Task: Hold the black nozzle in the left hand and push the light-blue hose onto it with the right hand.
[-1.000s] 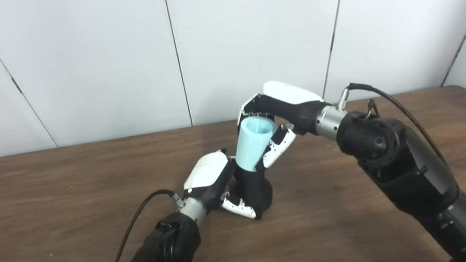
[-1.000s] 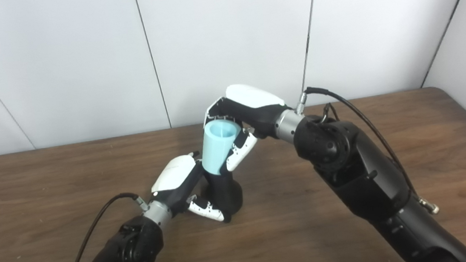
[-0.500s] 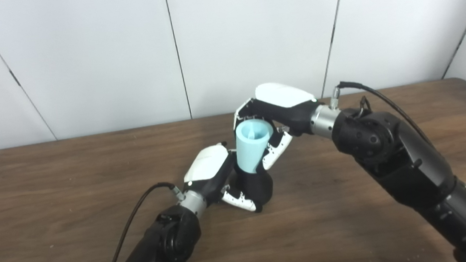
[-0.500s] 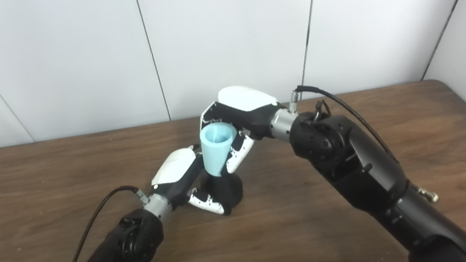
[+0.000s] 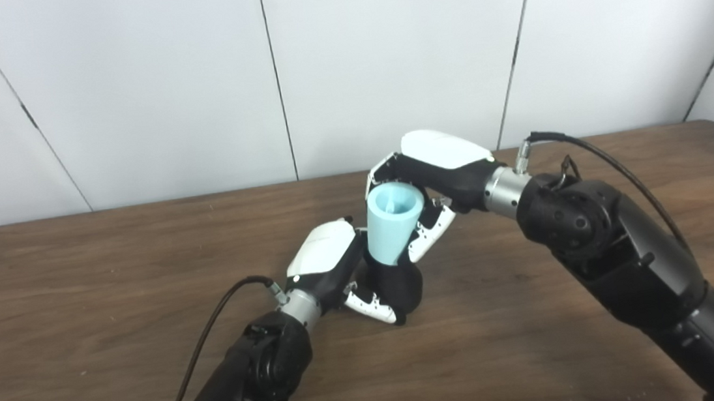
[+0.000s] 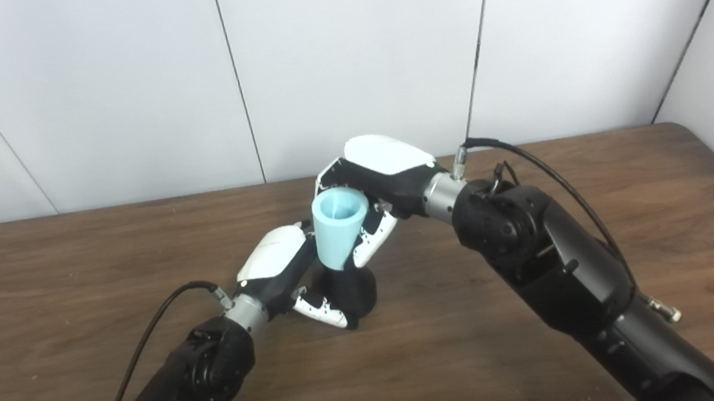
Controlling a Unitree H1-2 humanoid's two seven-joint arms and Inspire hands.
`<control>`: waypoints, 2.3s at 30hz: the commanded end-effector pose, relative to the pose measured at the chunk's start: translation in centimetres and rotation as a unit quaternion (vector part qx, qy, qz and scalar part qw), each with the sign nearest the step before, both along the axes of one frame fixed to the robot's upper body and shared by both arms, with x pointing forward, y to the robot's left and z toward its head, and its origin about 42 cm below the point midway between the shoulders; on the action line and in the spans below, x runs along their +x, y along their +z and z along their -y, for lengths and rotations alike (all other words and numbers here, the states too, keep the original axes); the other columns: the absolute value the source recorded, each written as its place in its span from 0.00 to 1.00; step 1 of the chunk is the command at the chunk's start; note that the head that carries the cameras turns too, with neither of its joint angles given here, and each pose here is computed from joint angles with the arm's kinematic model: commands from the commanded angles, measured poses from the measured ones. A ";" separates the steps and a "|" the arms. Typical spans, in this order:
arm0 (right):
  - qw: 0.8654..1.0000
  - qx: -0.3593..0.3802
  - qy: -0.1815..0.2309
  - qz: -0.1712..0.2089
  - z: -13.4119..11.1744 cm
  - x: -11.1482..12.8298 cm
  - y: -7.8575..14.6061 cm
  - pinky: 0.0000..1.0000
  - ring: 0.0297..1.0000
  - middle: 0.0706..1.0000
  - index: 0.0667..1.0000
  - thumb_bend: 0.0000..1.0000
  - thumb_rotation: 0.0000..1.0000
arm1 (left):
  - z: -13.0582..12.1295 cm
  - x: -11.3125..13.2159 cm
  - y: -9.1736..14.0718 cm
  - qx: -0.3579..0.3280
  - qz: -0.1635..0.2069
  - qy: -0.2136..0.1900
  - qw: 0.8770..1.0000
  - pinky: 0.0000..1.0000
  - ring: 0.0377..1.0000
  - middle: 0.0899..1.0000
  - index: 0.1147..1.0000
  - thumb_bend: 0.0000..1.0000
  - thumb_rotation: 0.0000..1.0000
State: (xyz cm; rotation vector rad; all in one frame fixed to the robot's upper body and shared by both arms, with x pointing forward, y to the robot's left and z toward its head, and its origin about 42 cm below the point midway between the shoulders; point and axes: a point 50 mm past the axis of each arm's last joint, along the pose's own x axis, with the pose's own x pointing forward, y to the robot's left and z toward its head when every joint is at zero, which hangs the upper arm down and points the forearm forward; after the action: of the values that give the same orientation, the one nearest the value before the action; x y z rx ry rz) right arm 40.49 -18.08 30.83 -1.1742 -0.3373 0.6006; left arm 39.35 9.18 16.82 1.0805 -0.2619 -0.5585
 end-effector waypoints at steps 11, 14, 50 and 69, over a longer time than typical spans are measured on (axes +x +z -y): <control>0.999 0.015 -0.015 0.043 0.4 -0.4 1.0 0.47 0.61 0.77 0.77 0.89 0.14 | -0.5 -2.0 -5.2 0.064 -0.105 -0.008 0.992 1.00 0.60 0.45 0.41 0.52 0.00; 0.997 0.017 -0.027 0.065 0.7 -0.5 1.6 0.64 0.79 0.89 0.87 0.97 0.24 | -0.5 -1.9 -5.3 0.064 -0.106 -0.007 0.992 1.00 0.60 0.45 0.41 0.52 0.00; 0.987 -0.002 0.117 0.108 3.7 -4.3 5.3 1.00 1.00 1.00 1.00 0.88 0.94 | -0.6 -1.4 -5.1 0.068 -0.104 -0.007 0.992 1.00 0.59 0.45 0.41 0.52 0.00; 0.993 -0.007 0.100 0.069 3.3 -4.2 3.4 1.00 1.00 1.00 1.00 0.85 0.94 | -0.7 -1.7 -5.3 0.068 -0.107 -0.007 0.992 1.00 0.59 0.44 0.42 0.53 0.00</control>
State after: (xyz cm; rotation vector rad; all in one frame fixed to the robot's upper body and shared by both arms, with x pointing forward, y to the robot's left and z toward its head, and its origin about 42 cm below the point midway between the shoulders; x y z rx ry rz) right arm 36.26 -21.47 32.85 -1.1939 -0.5294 0.7225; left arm 39.63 9.10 16.84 1.0796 -0.2574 -0.5574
